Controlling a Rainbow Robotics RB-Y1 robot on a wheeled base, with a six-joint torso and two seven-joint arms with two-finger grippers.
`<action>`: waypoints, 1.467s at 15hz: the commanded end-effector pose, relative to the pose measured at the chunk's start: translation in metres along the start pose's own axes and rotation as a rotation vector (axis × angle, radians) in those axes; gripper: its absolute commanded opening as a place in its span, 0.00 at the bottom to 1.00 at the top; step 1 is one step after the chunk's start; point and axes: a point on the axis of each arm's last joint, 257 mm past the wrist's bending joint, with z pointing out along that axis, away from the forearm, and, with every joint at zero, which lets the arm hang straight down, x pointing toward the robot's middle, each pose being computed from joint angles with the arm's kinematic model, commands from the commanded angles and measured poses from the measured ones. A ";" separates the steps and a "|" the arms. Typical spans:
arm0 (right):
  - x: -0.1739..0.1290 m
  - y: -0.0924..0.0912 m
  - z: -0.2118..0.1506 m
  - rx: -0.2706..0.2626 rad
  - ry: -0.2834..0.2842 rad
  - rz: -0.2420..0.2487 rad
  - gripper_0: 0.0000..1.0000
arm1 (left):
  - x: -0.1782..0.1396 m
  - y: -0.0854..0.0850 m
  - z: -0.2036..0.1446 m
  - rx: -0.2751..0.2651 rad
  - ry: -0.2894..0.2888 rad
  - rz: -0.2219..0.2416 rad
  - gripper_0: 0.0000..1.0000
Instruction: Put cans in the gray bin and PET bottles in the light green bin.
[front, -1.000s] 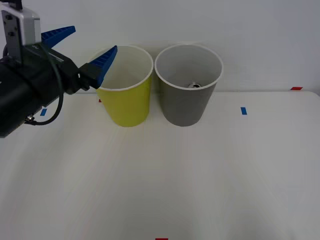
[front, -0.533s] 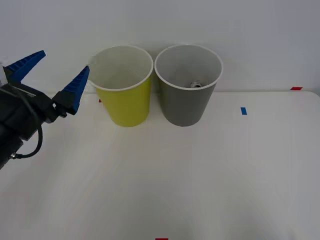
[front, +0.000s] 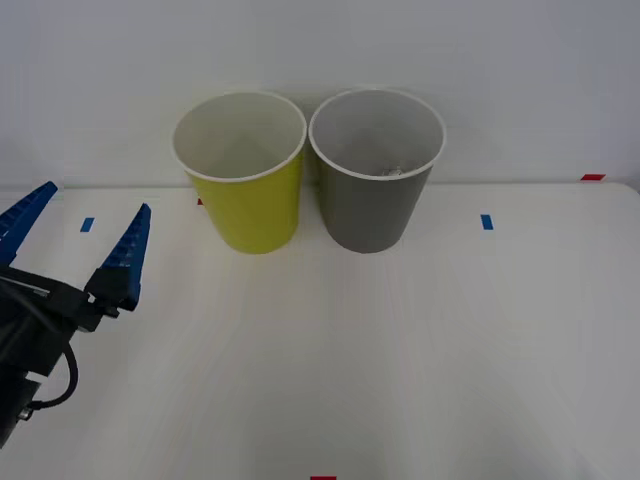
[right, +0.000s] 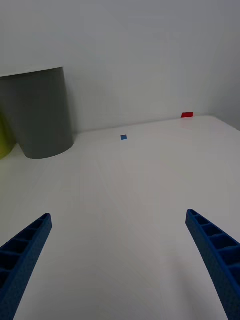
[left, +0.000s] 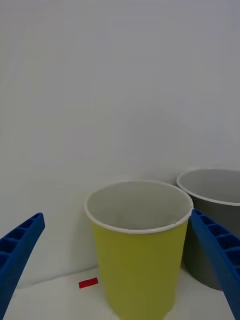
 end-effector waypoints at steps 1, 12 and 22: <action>0.000 0.000 0.000 0.000 0.000 0.000 0.93 | 0.017 0.001 -0.028 -0.046 0.030 -0.038 1.00; 0.000 0.000 0.000 0.000 0.000 0.000 0.93 | 0.102 -0.022 -0.125 -0.113 0.065 -0.025 1.00; 0.000 0.000 0.000 0.000 0.000 0.000 0.93 | 0.133 -0.012 -0.206 -0.253 0.247 -0.008 1.00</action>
